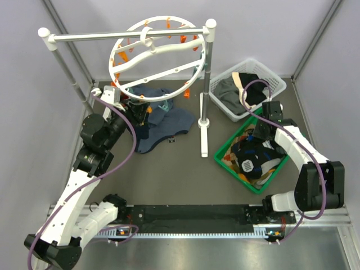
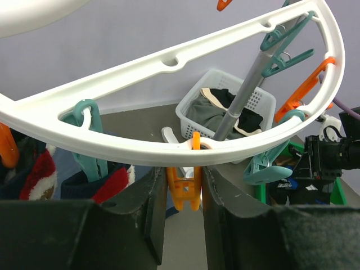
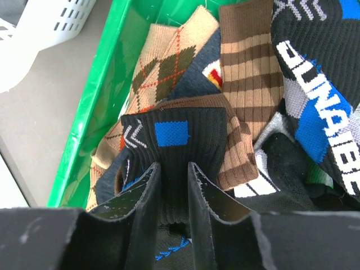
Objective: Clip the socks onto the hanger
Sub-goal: Pick up the sock from the bin.
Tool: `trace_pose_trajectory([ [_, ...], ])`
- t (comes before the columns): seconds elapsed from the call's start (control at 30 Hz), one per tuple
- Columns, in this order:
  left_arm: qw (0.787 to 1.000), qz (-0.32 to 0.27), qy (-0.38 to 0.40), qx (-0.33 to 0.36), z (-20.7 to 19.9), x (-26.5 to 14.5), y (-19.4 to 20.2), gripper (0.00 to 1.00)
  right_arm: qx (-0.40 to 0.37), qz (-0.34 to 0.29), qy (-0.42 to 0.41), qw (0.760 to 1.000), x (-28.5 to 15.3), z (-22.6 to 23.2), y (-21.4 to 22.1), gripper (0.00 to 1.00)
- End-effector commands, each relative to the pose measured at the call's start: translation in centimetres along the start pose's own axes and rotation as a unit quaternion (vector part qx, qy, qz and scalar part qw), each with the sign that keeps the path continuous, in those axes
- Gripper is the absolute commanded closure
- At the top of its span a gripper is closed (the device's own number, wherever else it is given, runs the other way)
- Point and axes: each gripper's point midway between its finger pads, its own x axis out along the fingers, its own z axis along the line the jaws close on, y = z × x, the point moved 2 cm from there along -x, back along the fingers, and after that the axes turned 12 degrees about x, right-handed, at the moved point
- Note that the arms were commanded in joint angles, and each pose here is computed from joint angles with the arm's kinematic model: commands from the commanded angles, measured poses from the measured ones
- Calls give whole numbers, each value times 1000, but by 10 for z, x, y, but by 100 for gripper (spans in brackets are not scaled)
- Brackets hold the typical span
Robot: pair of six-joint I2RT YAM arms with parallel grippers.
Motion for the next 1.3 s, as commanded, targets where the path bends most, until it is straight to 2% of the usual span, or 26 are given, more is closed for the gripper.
trace_pose_trajectory([
  [0.0,1000,-14,9,-2,-1,3,-5,100,-4,1,-15,1000,-2,7,-1,75],
  [0.3,1000,-16,11,-4,-2,3,-6,100,-14,13,-20,1000,-29,-1,10,96],
  [0.43,1000,-16,11,-4,-2,3,-6,100,-21,12,-31,999,-45,-4,17,96],
  [0.63,1000,-16,15,-6,-3,3,-6,100,-36,-29,-67,997,-82,6,-2,93],
  [0.77,1000,-17,15,-7,-3,3,-7,100,-20,2,-92,996,-81,10,16,84],
  [0.9,1000,-16,15,-10,-2,4,-6,100,-2,48,-85,995,-67,-3,53,80],
  [1.03,1000,-16,19,-11,-4,4,-5,100,2,59,-66,996,-58,-19,72,80],
  [1.13,1000,-17,21,-13,-4,4,-6,100,-3,50,-62,997,-55,-21,71,87],
  [1.2,1000,-16,19,-13,-4,4,-5,100,-8,38,-71,997,-58,-17,65,97],
  [1.27,1000,-17,19,-12,-4,4,-6,100,-21,14,-87,996,-66,-11,52,100],
])
